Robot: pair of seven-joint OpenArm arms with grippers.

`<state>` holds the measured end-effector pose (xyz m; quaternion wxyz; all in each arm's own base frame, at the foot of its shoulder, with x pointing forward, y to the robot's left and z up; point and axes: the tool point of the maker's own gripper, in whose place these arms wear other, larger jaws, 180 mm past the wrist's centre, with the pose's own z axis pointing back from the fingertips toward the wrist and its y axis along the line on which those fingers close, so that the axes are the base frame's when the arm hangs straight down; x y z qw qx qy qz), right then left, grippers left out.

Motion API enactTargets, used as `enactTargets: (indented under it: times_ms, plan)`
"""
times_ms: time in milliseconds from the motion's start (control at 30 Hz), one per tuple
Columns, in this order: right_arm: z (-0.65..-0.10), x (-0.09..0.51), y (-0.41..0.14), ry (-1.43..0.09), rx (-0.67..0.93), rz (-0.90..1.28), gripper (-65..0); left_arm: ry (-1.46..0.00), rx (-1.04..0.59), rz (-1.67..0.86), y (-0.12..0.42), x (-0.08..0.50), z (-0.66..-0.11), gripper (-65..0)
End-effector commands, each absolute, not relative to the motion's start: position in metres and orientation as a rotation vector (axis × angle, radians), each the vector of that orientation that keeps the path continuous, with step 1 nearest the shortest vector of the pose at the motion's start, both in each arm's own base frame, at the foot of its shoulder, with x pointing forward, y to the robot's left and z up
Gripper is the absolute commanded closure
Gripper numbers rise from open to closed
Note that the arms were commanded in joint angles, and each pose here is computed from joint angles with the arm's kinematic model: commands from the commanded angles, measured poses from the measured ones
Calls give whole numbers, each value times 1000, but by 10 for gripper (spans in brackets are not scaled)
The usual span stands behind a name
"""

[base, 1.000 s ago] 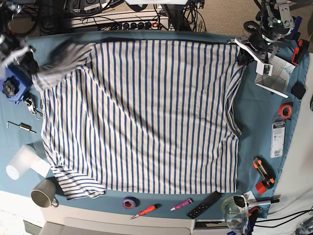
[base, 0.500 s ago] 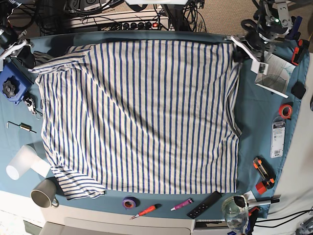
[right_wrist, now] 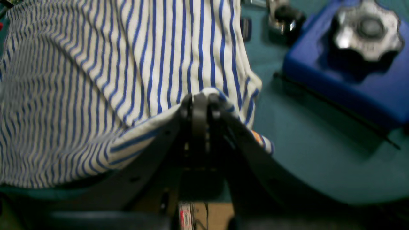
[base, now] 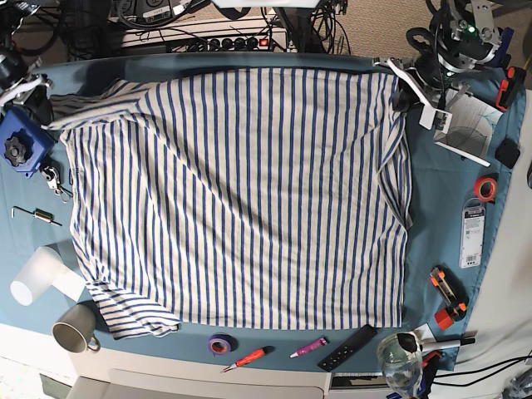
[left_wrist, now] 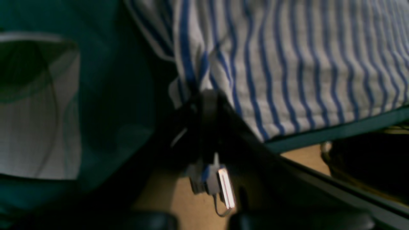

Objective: Fold the T-shirt properly
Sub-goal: 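Lift the shoulder edge with both grippers and pull it over the shirt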

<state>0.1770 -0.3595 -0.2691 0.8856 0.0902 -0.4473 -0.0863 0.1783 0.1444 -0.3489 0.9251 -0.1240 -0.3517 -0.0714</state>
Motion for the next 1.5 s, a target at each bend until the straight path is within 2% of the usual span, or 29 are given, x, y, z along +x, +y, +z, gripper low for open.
enactTargets:
  times_ms: [0, 400, 933, 1100, 1333, 1467]
  plan:
    - [-254, 184, -363, -979, 168, -152, 0, -755, -239, -166, 145, 181, -339, 0]
    - [-248, 193, -372, -1013, 119, -153, 0, -853, -137, -86, 192, 186, -307, 0]
    - [-202, 220, -423, -1056, -143, -126, 0, -959, -149, -61, 197, 201, -289, 0]
    - [-223, 234, -406, -984, -121, -73, 0, -965, -112, -73, 202, 204, -288, 0]
    - [-259, 252, -367, -883, -62, 31, 0, -864, 4, -77, 224, 190, -302, 0]
    - [-264, 259, -363, -887, -78, 16, 0, -915, -61, -63, 217, 195, -293, 0]
